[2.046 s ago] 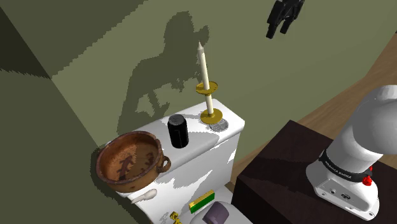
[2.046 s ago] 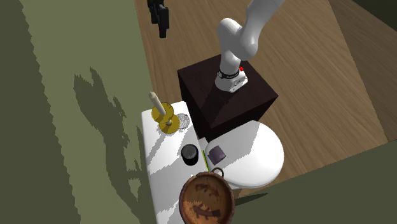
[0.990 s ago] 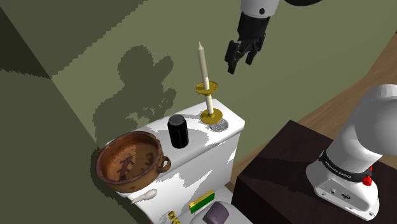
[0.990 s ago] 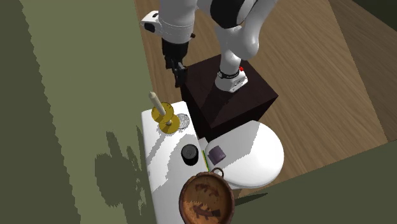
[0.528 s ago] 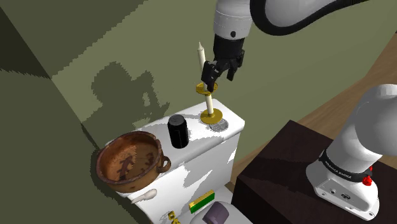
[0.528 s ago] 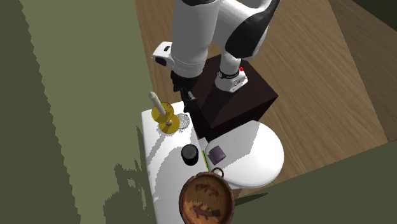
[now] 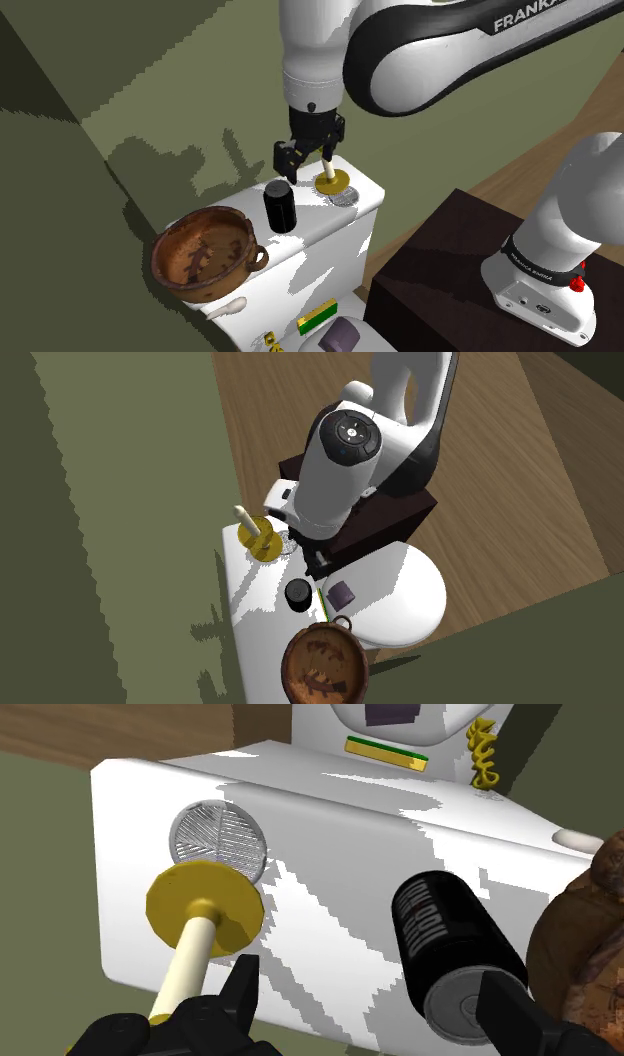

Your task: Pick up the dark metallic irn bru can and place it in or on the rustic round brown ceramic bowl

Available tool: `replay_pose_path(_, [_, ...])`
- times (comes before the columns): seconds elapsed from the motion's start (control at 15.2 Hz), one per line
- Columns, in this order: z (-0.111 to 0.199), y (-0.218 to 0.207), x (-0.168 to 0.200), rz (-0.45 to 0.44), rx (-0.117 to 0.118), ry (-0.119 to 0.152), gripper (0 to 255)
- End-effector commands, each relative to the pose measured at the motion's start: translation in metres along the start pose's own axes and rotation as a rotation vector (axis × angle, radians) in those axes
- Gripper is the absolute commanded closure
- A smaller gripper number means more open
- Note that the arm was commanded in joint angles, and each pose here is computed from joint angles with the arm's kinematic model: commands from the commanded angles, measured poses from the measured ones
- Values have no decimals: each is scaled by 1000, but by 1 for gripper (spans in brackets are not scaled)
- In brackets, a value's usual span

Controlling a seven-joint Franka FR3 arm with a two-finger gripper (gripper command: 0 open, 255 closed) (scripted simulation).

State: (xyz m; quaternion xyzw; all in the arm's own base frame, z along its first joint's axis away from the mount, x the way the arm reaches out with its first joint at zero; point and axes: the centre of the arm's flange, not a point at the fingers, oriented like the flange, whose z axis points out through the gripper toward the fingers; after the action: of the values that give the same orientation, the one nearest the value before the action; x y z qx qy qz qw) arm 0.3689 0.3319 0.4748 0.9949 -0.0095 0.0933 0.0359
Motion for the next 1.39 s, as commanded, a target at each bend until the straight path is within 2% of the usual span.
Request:
replay_pose_path(0.0, [10,-25,3,0,-4,1,0])
replay_pose_path(0.26, [28,-68,4,-2,-14,1,0])
replay_pose_path(0.73, [68,-67,4,-2,-14,1,0])
replay_pose_path(1.25, [68,-67,4,-2,-14,1,0])
replay_pose_path(1.32, [68,-67,4,-2,-14,1,255])
